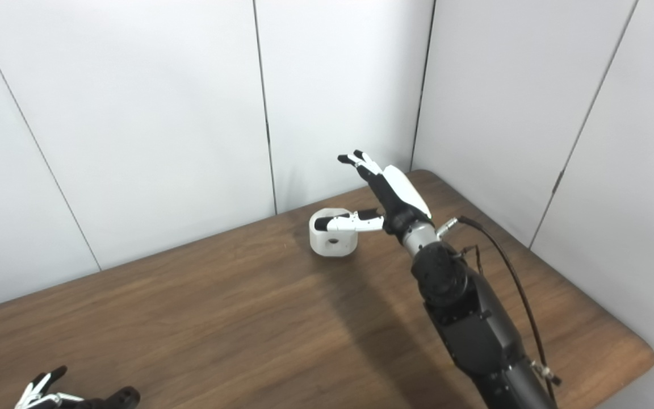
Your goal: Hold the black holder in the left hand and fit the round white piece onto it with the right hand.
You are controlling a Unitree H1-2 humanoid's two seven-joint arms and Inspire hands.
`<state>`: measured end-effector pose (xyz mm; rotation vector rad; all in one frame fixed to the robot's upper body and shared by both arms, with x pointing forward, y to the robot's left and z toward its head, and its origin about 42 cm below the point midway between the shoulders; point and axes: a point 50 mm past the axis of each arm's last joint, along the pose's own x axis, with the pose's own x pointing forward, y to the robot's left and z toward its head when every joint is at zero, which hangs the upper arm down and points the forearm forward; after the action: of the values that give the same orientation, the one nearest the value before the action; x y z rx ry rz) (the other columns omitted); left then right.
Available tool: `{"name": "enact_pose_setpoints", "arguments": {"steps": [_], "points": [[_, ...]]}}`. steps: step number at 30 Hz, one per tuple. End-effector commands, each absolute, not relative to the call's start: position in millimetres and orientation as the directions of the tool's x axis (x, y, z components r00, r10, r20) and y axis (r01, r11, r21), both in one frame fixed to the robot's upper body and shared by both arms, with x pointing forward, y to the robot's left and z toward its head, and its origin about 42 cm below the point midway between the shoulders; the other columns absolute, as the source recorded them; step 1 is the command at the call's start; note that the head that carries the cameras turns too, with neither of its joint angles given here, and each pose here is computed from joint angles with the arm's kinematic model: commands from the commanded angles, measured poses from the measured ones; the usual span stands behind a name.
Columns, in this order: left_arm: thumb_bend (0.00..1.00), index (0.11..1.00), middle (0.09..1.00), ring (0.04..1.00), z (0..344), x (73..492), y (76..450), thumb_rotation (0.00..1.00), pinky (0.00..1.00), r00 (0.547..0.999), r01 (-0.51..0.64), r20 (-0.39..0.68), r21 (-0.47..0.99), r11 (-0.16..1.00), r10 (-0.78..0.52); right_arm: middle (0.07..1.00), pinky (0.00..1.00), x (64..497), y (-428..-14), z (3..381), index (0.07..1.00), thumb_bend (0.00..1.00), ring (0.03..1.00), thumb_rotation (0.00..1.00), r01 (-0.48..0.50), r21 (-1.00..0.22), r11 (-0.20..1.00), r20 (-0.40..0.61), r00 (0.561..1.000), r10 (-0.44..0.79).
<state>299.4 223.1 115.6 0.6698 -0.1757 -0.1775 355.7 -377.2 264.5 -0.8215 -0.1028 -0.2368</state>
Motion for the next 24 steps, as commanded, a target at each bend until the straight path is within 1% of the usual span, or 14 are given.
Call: {"name": "enact_pose_setpoints", "arguments": {"steps": [1, 4, 8, 18, 24], "points": [[0.52, 0.482, 0.933, 1.0, 101.4, 295.6, 234.2, 0.03, 1.0, 0.977, 0.123, 0.056, 0.641, 0.757, -0.206, 1.0, 0.98, 365.6, -386.2, 289.3, 0.889, 1.0, 1.0, 0.48, 0.272, -0.736, 0.62, 0.214, 0.962, -0.168], [0.52, 0.482, 0.932, 1.0, 101.0, 295.6, 234.7, 0.03, 1.0, 0.976, 0.123, 0.059, 0.64, 0.759, -0.208, 1.0, 0.96, 374.2, -396.1, 286.5, 0.875, 1.0, 1.0, 0.47, 0.229, -0.764, 0.603, 0.16, 0.973, -0.168], [0.52, 0.482, 0.933, 1.0, 101.1, 295.4, 234.9, 0.03, 1.0, 0.976, 0.123, 0.059, 0.643, 0.756, -0.209, 1.0, 0.95, 385.5, -406.6, 281.8, 0.862, 1.0, 1.0, 0.45, 0.189, -0.775, 0.604, 0.109, 0.98, -0.166], [0.52, 0.482, 0.931, 1.0, 102.4, 292.3, 234.1, 0.03, 1.0, 0.977, 0.119, 0.058, 0.644, 0.755, -0.204, 1.0, 0.94, 403.1, -420.9, 271.5, 0.85, 1.0, 1.0, 0.45, 0.122, -0.806, 0.579, 0.038, 0.987, -0.156], [0.52, 0.482, 0.933, 1.0, 102.6, 291.2, 233.8, 0.03, 1.0, 0.976, 0.123, 0.06, 0.645, 0.755, -0.21, 1.0, 0.96, 410.7, -428.3, 260.6, 0.842, 1.0, 1.0, 0.47, 0.099, -0.8, 0.592, -0.001, 0.986, -0.166]]}}
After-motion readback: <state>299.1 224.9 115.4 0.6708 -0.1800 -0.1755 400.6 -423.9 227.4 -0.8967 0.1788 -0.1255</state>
